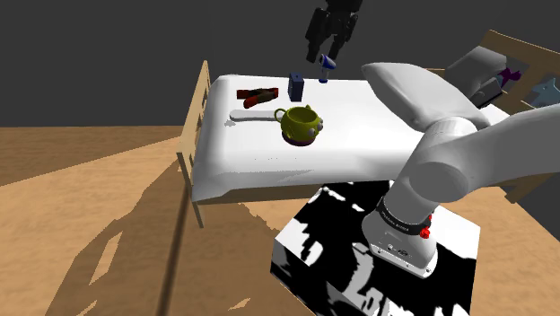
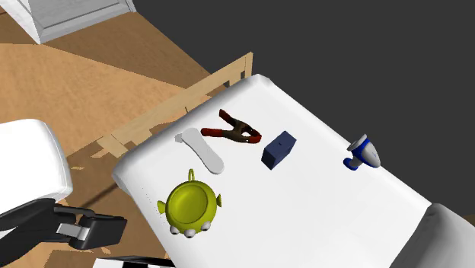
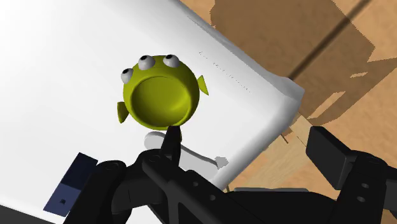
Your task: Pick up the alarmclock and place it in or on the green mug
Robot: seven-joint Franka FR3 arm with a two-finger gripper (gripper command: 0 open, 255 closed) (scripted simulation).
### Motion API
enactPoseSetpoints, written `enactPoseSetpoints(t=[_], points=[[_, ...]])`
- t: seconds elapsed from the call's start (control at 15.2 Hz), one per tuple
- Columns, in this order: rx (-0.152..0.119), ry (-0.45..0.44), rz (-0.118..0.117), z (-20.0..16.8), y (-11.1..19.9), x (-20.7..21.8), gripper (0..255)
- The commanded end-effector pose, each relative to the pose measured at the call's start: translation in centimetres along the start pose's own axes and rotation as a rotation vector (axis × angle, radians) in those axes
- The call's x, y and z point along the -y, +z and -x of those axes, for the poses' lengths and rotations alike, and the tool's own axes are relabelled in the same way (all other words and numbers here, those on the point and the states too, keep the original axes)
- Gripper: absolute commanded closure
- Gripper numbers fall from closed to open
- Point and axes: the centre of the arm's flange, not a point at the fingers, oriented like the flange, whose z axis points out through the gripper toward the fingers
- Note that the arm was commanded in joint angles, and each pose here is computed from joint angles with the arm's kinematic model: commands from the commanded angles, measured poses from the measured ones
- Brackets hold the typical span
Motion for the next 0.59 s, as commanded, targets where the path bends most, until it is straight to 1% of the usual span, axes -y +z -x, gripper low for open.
enactPoseSetpoints(t=[0.0,0.53], points=[[0.0,0.0,0.0,0.0,0.0,0.0,0],[0.023,0.102,0.031,-8.0,4.7,-5.1,0]])
